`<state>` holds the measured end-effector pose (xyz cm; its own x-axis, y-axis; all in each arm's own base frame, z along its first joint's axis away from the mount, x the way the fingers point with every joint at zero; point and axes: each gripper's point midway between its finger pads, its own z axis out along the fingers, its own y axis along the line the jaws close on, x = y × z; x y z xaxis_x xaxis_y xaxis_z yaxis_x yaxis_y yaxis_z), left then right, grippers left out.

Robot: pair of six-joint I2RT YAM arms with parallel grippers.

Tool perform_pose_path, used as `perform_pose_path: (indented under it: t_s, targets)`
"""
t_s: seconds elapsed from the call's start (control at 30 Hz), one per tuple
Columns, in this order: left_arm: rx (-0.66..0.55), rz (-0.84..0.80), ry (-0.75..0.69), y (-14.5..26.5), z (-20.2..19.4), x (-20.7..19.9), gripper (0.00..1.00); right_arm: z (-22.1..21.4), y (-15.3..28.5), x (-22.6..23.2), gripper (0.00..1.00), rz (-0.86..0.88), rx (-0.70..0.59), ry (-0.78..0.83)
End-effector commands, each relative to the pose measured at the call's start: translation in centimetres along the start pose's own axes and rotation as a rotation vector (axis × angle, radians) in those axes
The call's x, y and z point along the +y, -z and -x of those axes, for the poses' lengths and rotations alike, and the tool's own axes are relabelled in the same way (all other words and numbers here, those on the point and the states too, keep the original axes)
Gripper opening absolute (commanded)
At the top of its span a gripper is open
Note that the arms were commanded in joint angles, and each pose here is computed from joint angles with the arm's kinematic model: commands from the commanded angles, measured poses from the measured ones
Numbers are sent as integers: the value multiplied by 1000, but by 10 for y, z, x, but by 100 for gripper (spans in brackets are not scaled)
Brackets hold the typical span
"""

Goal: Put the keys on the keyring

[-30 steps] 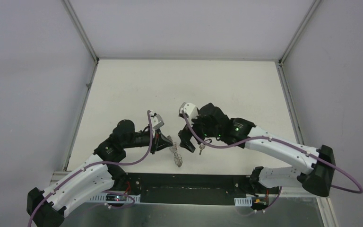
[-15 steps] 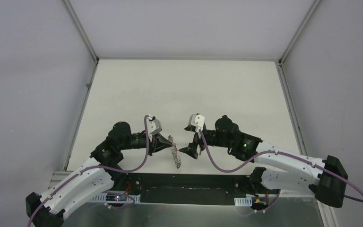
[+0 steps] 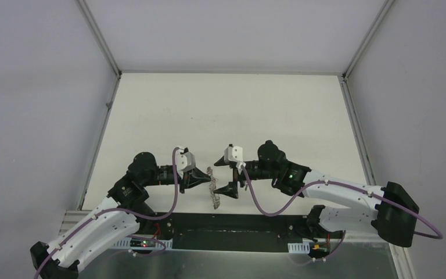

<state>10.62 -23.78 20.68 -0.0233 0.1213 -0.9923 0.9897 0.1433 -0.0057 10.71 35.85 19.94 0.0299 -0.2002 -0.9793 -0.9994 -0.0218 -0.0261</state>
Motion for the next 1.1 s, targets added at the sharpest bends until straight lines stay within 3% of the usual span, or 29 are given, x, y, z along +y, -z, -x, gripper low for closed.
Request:
perform_pose_path:
  t_s: [0.0,0.03,0.07,0.13,0.33,0.57,0.73,0.97,1.07]
  targets:
    - [-54,-30,-65,-1,15,-4,0,34,-3,4,61,48,-98,82]
    - [-55,-30,-66,-1,16,-4,0,33,-3,4,23,48,-96,87]
    - [-55,-31,-66,-1,16,-4,0,32,-3,4,13,46,-96,89]
    - [-57,-31,-67,-1,17,-4,0,31,-3,3,4,39,-96,91]
    - [-60,-33,-68,-1,18,-5,0,31,-1,2,5,26,-97,93]
    - [-69,-41,-67,-1,21,-6,0,22,-3,3,24,38,-78,87]
    - [-75,-44,-66,-1,22,-7,0,20,-5,4,25,50,-71,83]
    - [-90,-45,-79,1,26,-9,0,16,-6,4,14,51,-64,79]
    - [-95,-48,-81,1,27,-10,0,17,-5,5,0,54,-69,82]
